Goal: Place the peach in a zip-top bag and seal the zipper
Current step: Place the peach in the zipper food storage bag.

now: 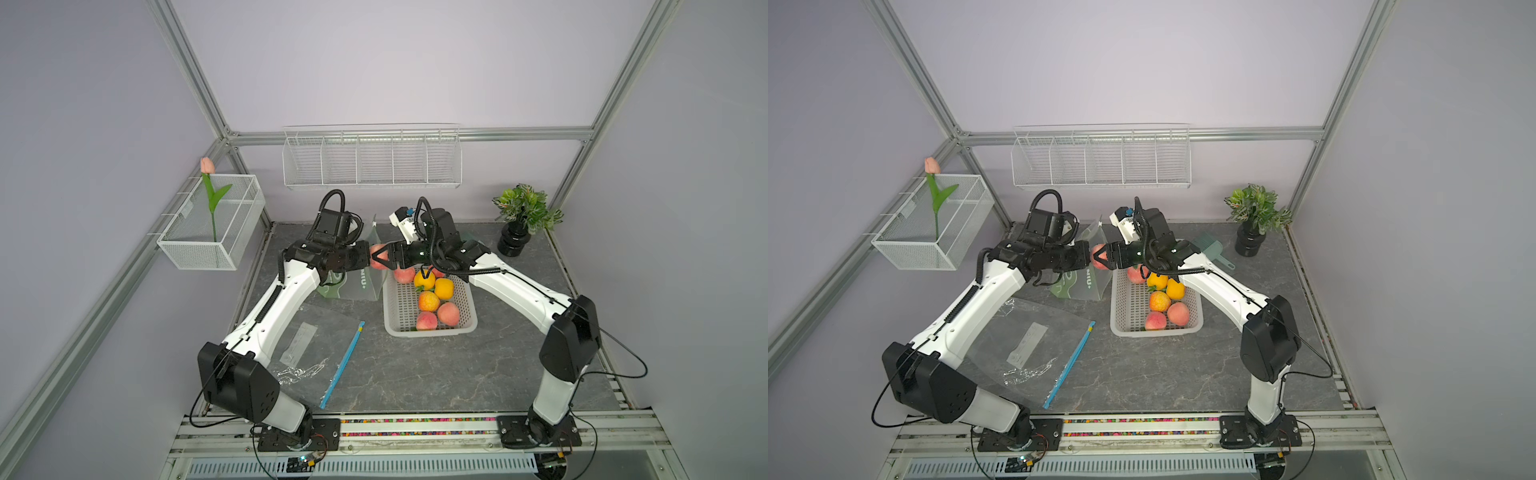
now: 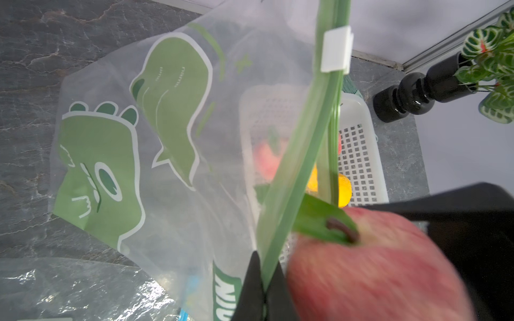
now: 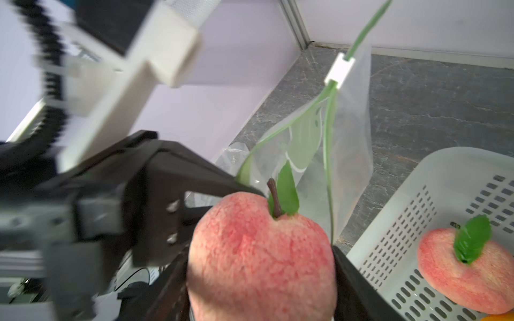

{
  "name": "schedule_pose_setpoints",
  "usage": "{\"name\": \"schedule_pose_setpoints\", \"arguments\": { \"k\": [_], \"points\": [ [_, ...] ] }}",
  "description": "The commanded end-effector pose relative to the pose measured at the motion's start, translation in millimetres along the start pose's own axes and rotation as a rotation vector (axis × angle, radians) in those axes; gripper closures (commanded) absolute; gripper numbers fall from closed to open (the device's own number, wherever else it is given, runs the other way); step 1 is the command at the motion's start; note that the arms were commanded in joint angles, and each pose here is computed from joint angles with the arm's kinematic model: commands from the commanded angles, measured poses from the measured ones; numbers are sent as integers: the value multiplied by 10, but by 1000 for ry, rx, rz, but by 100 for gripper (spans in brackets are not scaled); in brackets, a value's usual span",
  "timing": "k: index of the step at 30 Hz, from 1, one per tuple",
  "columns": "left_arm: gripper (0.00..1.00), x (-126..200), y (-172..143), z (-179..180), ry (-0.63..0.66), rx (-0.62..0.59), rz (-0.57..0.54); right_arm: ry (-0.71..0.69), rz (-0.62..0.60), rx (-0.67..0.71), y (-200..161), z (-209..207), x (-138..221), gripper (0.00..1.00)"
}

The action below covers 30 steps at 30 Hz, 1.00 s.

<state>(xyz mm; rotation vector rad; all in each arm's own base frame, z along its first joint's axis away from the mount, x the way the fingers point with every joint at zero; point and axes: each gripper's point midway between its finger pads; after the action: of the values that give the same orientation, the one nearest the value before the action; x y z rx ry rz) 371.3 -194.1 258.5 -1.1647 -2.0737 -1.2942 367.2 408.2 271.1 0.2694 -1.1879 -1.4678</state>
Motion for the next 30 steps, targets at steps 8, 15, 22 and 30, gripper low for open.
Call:
{"name": "schedule_pose_setpoints", "arguments": {
  "k": [8, 15, 22, 30],
  "points": [
    [100, 175, 83, -297, -133, -23, -7, -255, 113, -19, -156, -458, -224, 28],
    [100, 127, 91, -237, -102, -17, -10, -229, 134, 0, -158, -383, -318, 22],
    [100, 138, 136, -186, -69, -21, -32, -134, 125, 14, -103, -210, -338, 5],
    [100, 158, 155, -189, -64, -36, -35, -81, 81, 7, 31, -115, -285, 1]
  ]
}}
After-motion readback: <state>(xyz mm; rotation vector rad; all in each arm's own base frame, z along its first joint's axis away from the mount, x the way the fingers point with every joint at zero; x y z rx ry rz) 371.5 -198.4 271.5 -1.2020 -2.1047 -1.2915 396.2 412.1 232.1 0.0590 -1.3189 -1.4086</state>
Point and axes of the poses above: each gripper's point midway between its finger pads, its own x axis back along the fingers, its own z axis along the line the jaws close on, y = z × x, and after that the axes turned 7 degrees about x, right-handed
